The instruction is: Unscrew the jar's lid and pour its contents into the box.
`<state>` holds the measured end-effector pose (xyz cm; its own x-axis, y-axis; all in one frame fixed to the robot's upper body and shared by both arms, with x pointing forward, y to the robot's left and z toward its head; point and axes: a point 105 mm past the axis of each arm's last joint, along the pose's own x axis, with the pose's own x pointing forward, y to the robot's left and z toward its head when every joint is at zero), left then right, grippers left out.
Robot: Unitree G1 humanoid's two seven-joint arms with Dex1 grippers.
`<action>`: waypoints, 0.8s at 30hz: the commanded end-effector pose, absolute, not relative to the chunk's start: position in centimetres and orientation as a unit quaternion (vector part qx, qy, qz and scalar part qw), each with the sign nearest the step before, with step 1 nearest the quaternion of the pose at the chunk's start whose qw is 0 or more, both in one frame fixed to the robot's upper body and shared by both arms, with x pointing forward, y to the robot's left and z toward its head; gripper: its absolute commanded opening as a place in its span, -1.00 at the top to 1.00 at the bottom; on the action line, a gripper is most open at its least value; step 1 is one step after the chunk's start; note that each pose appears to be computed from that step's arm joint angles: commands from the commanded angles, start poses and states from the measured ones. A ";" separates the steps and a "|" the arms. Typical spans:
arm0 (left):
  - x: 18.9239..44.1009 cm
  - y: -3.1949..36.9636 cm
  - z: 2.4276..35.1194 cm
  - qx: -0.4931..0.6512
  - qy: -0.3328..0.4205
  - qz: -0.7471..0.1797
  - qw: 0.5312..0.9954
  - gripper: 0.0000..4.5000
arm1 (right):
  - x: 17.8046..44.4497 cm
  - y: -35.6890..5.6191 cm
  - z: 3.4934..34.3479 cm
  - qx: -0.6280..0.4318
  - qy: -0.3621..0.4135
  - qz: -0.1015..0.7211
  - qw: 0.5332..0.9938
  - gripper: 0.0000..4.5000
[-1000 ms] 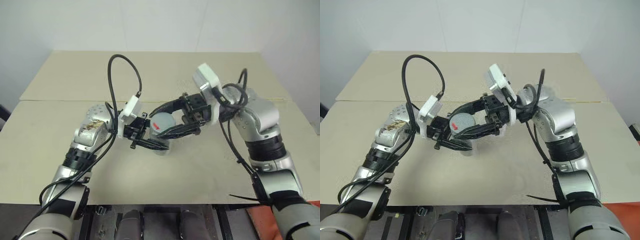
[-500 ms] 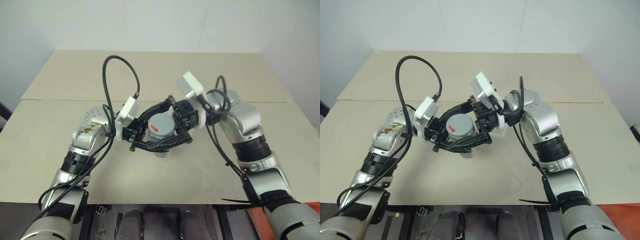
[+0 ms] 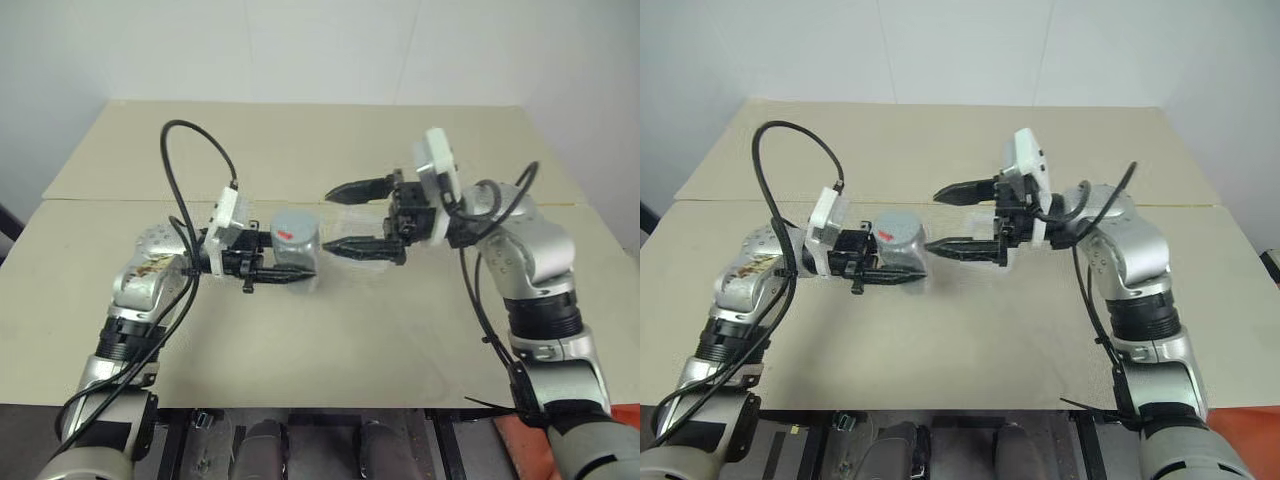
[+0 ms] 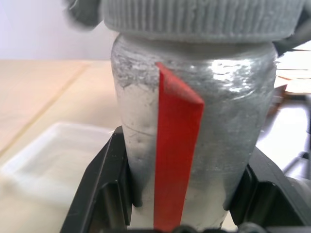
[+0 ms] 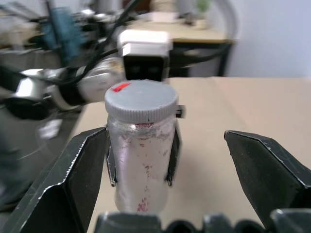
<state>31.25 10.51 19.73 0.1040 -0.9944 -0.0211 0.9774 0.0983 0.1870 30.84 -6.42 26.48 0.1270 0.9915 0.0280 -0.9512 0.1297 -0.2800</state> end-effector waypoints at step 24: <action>34.2 8.7 20.7 0.060 -0.105 -0.530 0.839 0.08 | 32.1 -0.8 27.9 -0.115 -0.122 0.446 0.879 -0.98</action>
